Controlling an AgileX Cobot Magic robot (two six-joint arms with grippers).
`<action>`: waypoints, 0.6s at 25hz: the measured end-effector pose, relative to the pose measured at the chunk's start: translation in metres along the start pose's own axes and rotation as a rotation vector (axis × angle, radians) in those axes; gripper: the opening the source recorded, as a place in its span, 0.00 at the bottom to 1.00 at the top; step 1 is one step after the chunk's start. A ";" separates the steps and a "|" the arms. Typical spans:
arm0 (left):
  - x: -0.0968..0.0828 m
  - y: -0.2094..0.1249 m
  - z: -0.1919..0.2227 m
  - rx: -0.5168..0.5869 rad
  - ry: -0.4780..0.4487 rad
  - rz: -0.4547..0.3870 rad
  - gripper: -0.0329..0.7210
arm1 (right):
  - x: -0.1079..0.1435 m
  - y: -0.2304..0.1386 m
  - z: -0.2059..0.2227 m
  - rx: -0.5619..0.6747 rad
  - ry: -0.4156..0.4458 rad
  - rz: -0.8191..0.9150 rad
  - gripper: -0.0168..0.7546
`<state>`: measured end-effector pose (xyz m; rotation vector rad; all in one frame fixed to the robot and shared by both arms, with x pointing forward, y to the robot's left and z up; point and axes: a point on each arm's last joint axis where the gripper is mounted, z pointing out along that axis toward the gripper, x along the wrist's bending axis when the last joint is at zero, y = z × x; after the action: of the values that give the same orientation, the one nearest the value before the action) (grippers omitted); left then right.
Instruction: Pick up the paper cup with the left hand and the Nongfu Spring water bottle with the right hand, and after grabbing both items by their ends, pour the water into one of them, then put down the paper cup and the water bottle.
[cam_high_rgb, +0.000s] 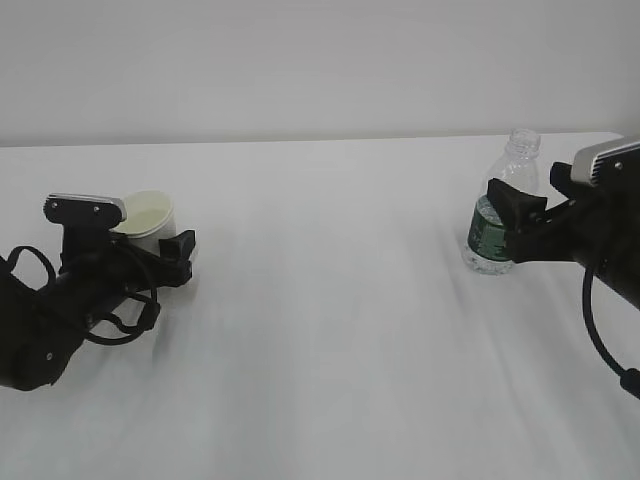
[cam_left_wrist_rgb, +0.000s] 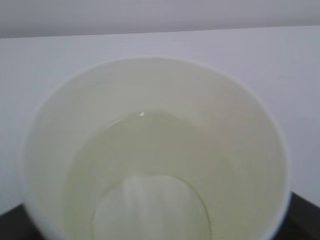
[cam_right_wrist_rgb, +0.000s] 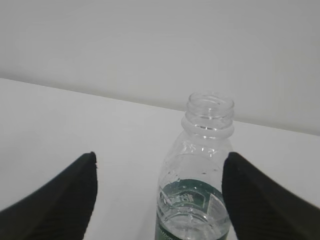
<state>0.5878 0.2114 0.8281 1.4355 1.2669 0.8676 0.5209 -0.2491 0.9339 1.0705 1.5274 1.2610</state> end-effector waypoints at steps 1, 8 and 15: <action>0.000 0.000 0.000 0.000 -0.002 0.001 0.86 | 0.000 0.000 0.000 0.000 0.000 0.002 0.79; 0.000 0.000 0.000 0.000 -0.003 0.001 0.86 | 0.000 0.000 0.000 0.000 0.000 0.004 0.79; 0.000 0.013 -0.002 -0.036 0.009 -0.007 0.86 | 0.000 0.000 0.000 0.000 0.000 0.004 0.79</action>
<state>0.5896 0.2121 0.8416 1.3991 1.2560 0.8885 0.5209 -0.2491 0.9339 1.0737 1.5262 1.2634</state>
